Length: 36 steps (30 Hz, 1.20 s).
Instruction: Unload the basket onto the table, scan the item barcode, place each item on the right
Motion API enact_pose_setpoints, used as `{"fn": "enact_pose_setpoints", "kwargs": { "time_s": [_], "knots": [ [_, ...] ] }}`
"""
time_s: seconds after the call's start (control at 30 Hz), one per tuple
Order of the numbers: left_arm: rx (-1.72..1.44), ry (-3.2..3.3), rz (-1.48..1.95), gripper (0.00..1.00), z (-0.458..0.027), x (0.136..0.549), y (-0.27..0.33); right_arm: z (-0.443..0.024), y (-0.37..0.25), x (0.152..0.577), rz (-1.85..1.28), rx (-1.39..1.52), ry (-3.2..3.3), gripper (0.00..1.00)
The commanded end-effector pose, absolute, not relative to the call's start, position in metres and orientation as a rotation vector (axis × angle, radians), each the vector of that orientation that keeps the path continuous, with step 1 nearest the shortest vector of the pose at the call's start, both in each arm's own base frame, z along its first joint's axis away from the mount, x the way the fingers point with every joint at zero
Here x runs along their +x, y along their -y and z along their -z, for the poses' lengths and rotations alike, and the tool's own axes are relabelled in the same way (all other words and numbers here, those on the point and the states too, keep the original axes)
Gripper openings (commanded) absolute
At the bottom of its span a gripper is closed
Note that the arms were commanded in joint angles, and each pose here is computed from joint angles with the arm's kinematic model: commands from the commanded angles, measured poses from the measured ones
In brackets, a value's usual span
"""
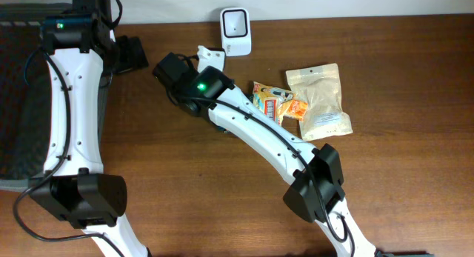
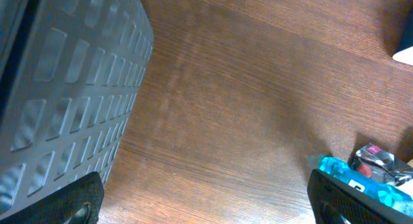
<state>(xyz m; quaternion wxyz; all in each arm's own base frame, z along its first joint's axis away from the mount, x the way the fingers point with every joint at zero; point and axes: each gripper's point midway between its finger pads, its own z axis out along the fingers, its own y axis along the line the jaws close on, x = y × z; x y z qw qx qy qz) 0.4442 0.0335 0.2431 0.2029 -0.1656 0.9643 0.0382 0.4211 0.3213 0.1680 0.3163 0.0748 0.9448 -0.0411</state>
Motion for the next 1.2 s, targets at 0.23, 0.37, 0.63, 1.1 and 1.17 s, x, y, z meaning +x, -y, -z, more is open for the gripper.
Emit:
{"fn": "enact_pose_setpoints", "kwargs": {
  "time_s": [0.23, 0.37, 0.63, 1.1, 1.17],
  "knots": [
    [-0.474, -2.695, -0.111, 0.99, -0.241, 0.445, -0.033, -0.163, -0.313, 0.419, 0.027, 0.564, -2.428, 0.58],
    [-0.474, -2.695, -0.111, 0.99, -0.241, 0.445, -0.033, -0.165, -0.313, 0.423, 0.026, 0.569, -2.402, 0.52],
    [-0.474, -2.695, -0.111, 0.99, -0.241, 0.445, -0.033, -0.164, -0.313, 0.424, 0.023, 0.586, -2.394, 0.43],
    [-0.473, -2.695, -0.111, 0.99, -0.241, 0.445, -0.033, -0.164, -0.321, 0.424, 0.032, 0.414, -2.448, 0.28],
    [-0.474, -2.695, -0.111, 0.99, -0.241, 0.445, -0.033, -0.169, -0.325, 0.429, 0.056, 0.258, -2.452, 0.26]
  ]
}}
